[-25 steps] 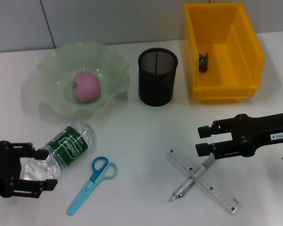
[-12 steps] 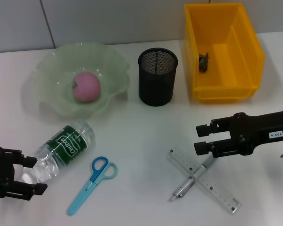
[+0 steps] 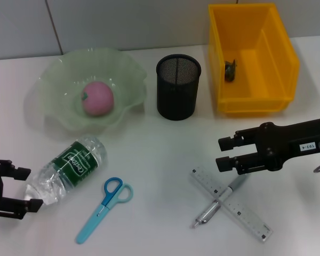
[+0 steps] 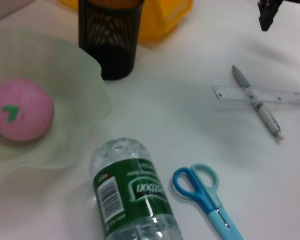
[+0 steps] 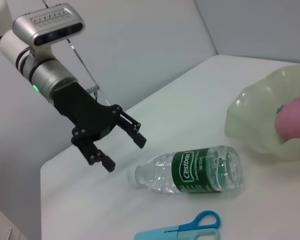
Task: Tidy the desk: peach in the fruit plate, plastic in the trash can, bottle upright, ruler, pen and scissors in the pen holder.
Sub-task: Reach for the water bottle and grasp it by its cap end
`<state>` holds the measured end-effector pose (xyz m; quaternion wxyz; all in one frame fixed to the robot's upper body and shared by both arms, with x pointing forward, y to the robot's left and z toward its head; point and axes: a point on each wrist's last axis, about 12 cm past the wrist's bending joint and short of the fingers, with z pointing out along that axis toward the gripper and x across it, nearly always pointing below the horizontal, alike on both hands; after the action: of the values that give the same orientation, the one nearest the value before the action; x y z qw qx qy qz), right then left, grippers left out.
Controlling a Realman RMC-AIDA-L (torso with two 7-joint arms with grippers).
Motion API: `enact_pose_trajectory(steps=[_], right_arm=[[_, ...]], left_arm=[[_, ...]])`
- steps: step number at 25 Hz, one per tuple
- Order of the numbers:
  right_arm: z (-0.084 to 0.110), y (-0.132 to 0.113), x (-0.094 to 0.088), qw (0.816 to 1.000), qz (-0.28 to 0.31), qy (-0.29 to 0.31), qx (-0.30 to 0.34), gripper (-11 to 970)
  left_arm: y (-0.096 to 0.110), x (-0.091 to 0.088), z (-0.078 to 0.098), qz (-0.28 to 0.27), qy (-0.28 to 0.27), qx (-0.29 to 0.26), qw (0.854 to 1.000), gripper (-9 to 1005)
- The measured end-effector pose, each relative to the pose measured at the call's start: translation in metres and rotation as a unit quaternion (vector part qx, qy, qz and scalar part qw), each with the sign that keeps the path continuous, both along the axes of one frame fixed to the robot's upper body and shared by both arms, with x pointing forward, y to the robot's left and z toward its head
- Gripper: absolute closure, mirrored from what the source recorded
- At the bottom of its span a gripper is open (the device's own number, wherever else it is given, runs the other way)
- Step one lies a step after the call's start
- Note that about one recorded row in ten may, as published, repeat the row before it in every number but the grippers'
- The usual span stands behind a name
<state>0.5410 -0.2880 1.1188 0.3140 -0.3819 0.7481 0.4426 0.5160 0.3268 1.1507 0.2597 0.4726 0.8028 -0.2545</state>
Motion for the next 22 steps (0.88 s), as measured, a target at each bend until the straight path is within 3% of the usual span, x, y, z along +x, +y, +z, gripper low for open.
enact_pose_trajectory(steps=[9,22], right_arm=[[0.001,0.001,0.002,1.000,-0.001,0.000,-0.004,296],[0.001,0.001,0.003,1.000,-0.001,-0.004,-0.007,296]], left_arm=[[0.004,0.005,0.000,0.028,0.020,0.052,0.998,199],[-0.020,0.018,0.001,0.053,0.083,0.099,0.990,199]])
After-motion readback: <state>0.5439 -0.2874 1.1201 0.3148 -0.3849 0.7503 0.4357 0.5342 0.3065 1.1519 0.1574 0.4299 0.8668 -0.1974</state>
